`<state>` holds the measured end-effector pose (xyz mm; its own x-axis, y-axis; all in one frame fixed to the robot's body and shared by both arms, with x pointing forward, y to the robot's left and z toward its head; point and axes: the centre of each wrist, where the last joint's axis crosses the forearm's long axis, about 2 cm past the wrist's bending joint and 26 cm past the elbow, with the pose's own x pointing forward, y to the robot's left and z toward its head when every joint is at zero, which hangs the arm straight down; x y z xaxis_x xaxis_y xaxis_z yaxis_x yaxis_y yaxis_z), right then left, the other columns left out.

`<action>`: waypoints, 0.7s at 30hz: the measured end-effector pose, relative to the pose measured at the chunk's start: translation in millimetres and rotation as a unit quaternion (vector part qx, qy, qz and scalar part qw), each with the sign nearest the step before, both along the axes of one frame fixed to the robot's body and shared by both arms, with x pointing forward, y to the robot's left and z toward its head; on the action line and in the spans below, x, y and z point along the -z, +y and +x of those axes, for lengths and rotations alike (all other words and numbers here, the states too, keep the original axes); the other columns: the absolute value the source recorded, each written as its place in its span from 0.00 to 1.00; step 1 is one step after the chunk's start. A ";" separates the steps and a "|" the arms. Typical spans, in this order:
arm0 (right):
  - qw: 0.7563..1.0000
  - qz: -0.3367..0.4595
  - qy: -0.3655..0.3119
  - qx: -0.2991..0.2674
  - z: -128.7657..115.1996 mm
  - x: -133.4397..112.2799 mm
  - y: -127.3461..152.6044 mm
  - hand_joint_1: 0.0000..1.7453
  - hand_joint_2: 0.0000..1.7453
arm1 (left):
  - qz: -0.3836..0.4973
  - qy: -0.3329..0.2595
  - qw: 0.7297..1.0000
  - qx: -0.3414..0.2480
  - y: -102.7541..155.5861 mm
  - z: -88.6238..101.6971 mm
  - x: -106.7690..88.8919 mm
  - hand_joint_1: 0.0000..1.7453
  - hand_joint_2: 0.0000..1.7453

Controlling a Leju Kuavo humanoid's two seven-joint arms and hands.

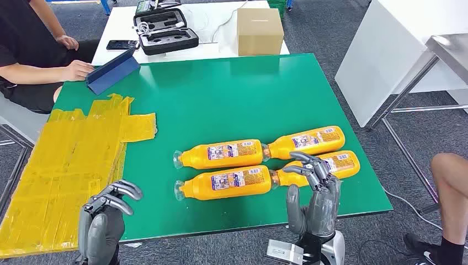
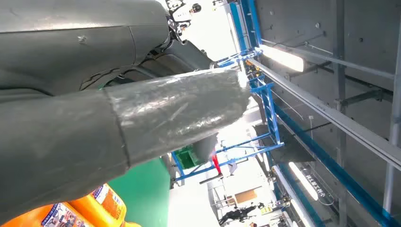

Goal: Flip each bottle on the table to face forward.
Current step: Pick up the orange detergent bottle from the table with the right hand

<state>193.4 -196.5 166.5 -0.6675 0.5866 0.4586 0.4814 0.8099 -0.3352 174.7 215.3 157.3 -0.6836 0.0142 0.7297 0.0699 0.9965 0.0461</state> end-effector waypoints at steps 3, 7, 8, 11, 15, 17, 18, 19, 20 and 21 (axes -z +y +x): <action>1.000 0.000 0.000 0.000 0.0 0.0 0.0 1.00 0.00 | 0.000 0.000 1.000 0.000 0.0 0.0 0.0 1.00 0.00; 1.000 0.008 0.007 -0.018 1.0 1.5 1.0 1.00 0.00 | -0.005 -0.001 1.000 -0.010 -0.7 1.3 -0.2 1.00 0.00; 0.998 0.025 0.020 -0.049 3.4 4.7 3.4 1.00 0.00 | -0.014 -0.001 1.000 -0.026 -3.6 4.5 -0.1 1.00 0.00; 0.961 0.139 0.092 -0.221 12.0 19.7 21.3 1.00 0.00 | -0.053 -0.001 0.995 -0.079 -22.9 20.2 -0.5 1.00 0.00; 0.929 0.188 0.119 -0.295 16.2 27.9 35.3 1.00 0.00 | -0.067 0.003 0.995 -0.071 -44.6 27.6 -0.4 1.00 0.00; 0.929 0.188 0.124 -0.295 17.0 30.6 38.0 0.77 0.00 | -0.070 0.005 0.996 -0.062 -50.2 29.2 -0.1 0.70 0.00; 0.928 0.187 0.127 -0.296 17.0 31.6 38.9 0.52 0.00 | -0.073 0.006 0.996 -0.058 -51.7 29.5 0.1 0.45 0.00; 0.927 0.186 0.129 -0.299 17.0 32.4 39.5 0.27 0.00 | -0.076 0.008 0.996 -0.056 -52.6 29.5 0.1 0.20 0.00; 0.926 0.186 0.131 -0.302 17.0 33.0 40.1 0.02 0.00 | -0.078 0.009 0.995 -0.055 -52.9 29.4 0.2 0.00 0.00; 0.925 0.186 0.133 -0.304 17.0 33.5 40.7 0.00 0.00 | -0.079 0.009 0.995 -0.056 -53.1 29.3 0.4 0.00 0.00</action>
<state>210.4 -155.8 133.0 -0.6569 -0.0918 0.7484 -0.1606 0.9868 -0.0199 204.0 162.2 157.0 -0.6739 0.0544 0.7369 -0.0418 0.9929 -0.1115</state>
